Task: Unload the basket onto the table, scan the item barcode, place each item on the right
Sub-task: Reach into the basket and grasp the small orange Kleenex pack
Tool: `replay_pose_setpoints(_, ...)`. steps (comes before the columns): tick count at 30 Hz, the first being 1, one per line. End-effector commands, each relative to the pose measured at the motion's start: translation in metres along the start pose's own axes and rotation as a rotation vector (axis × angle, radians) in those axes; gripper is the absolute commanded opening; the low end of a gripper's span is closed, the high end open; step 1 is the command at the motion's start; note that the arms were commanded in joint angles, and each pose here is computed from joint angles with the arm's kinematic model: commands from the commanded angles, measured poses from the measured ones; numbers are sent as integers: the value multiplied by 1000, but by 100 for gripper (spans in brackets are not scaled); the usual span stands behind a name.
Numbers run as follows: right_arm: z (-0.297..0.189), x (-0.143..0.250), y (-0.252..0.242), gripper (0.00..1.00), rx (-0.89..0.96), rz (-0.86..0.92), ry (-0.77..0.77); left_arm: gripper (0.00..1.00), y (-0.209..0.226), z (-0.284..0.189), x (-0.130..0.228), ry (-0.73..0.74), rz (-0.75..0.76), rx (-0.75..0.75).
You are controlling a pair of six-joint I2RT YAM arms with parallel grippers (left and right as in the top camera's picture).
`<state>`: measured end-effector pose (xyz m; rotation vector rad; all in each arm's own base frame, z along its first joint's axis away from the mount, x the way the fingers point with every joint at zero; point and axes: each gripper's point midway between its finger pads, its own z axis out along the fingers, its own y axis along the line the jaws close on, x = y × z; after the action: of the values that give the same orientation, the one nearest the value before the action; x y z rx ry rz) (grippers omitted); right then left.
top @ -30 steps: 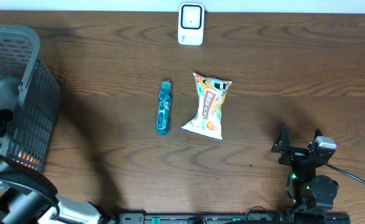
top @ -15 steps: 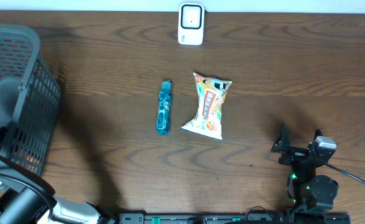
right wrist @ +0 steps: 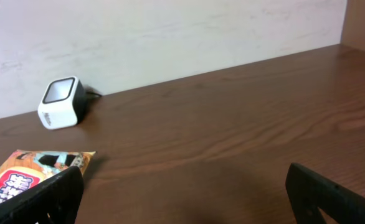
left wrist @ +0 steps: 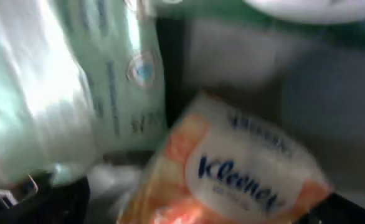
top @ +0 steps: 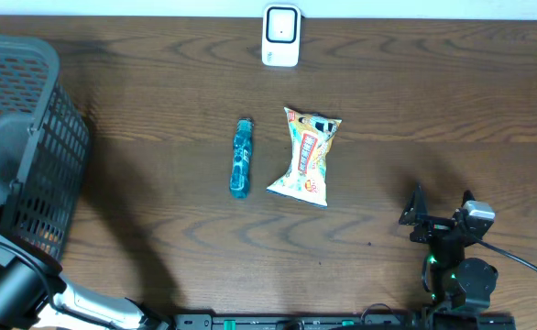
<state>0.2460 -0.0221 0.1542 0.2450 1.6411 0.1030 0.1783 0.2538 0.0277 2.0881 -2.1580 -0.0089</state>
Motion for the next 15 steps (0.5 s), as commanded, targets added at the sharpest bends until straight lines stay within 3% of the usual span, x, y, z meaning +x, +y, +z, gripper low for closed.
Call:
replay_pose_setpoints(1,0,1,0,99,-2,10,1,82,9,35,11,95,16,-81)
replay_pose_setpoints(2,0,1,0,99,-2,10,1,64,9,40,12,109,17,-90)
replay_pose_setpoints(4,0,1,0,99,-2,10,2,45,9,41,12,112,16,-91)
replay_pose_setpoints(10,0,1,0,99,-2,10,2,41,-13,-1,-1,60,11,34)
replay_pose_setpoints(15,0,1,0,99,-2,10,1,41,-55,-92,-14,-60,31,321)
